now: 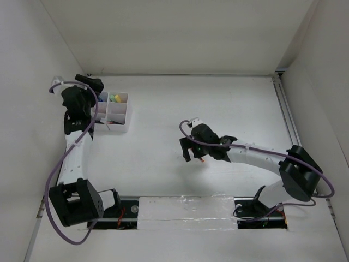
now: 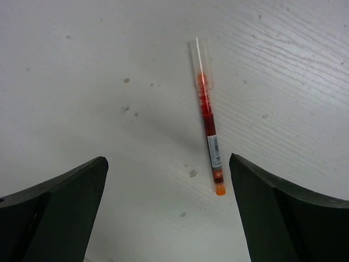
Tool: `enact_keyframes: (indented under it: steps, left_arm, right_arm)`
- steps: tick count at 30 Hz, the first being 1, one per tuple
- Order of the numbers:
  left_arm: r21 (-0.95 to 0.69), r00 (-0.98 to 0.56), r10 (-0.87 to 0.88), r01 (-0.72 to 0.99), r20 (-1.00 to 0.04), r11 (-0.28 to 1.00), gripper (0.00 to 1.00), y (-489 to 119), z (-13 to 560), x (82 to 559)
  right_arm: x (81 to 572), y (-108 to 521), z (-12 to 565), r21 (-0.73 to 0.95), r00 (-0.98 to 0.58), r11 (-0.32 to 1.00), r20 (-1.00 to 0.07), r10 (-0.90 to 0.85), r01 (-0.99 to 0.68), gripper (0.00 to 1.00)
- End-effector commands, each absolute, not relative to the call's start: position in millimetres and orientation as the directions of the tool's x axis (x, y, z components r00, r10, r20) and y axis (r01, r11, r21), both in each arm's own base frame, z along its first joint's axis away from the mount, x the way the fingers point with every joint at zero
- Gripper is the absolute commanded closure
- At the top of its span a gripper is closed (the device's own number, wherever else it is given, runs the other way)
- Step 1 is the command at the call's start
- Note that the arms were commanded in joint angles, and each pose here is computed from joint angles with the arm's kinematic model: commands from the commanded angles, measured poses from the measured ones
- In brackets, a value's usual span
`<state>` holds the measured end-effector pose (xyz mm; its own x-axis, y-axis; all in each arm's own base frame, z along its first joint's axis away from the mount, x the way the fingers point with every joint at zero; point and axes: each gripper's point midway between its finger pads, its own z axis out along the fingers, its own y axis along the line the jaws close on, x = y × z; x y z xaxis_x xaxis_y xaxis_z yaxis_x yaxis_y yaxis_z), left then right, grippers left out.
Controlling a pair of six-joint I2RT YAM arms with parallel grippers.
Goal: Sort the stationery into containers
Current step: Pick up the pen from the center of the board.
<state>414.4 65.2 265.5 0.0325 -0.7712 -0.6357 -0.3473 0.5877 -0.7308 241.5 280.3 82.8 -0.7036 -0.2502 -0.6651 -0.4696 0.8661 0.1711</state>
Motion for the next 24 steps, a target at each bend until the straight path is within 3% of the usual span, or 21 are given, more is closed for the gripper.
enact_keyframes:
  steps: [1, 9, 13, 15, 16, 19, 20, 21, 24]
  left_arm:
    - [-0.705, 0.055, -0.715, -0.241, -0.697, 0.667, 0.0, 57, 330, 404]
    - [-0.632, -0.018, -0.652, -0.227, -0.758, 0.741, 0.0, 45, 368, 374]
    - [-0.604, -0.032, -0.623, -0.215, -0.781, 0.768, 0.0, 41, 373, 357]
    - [-0.596, -0.034, -0.613, -0.203, -0.789, 0.777, 0.0, 38, 375, 350]
    - [-0.595, -0.034, -0.613, -0.203, -0.789, 0.777, 0.0, 38, 375, 350]
    - [-0.582, -0.081, -0.6, -0.172, -0.796, 0.795, 0.0, 28, 367, 343]
    - [-0.573, -0.112, -0.593, -0.168, -0.797, 0.802, 0.0, 25, 358, 342]
    - [-0.563, -0.135, -0.582, -0.155, -0.802, 0.812, 0.0, 22, 353, 342]
    - [-0.572, -0.267, -0.56, -0.039, -0.784, 0.819, 0.0, -6, 328, 339]
  right_arm:
    - [260, 271, 88, 0.118, -0.694, 0.892, -0.675, -0.25, -0.436, 0.01]
    - [272, 258, 53, 0.087, -0.757, 0.913, -0.594, -0.273, -0.398, 0.16]
    - [271, 254, 33, 0.055, -0.784, 0.923, -0.549, -0.29, -0.38, 0.35]
    - [267, 252, 23, 0.037, -0.797, 0.926, -0.523, -0.302, -0.375, 0.6]
    - [264, 249, 16, 0.028, -0.804, 0.927, -0.508, -0.309, -0.375, 0.6]
    - [262, 248, 3, 0.018, -0.82, 0.93, -0.479, -0.314, -0.367, 0.78]
    - [258, 248, 0, 0.01, -0.823, 0.927, -0.463, -0.328, -0.375, 0.92]
    - [265, 254, 7, 0.018, -0.817, 0.932, -0.486, -0.309, -0.363, 0.98]
    - [270, 265, 18, 0.056, -0.807, 0.926, -0.511, -0.295, -0.374, 1.0]
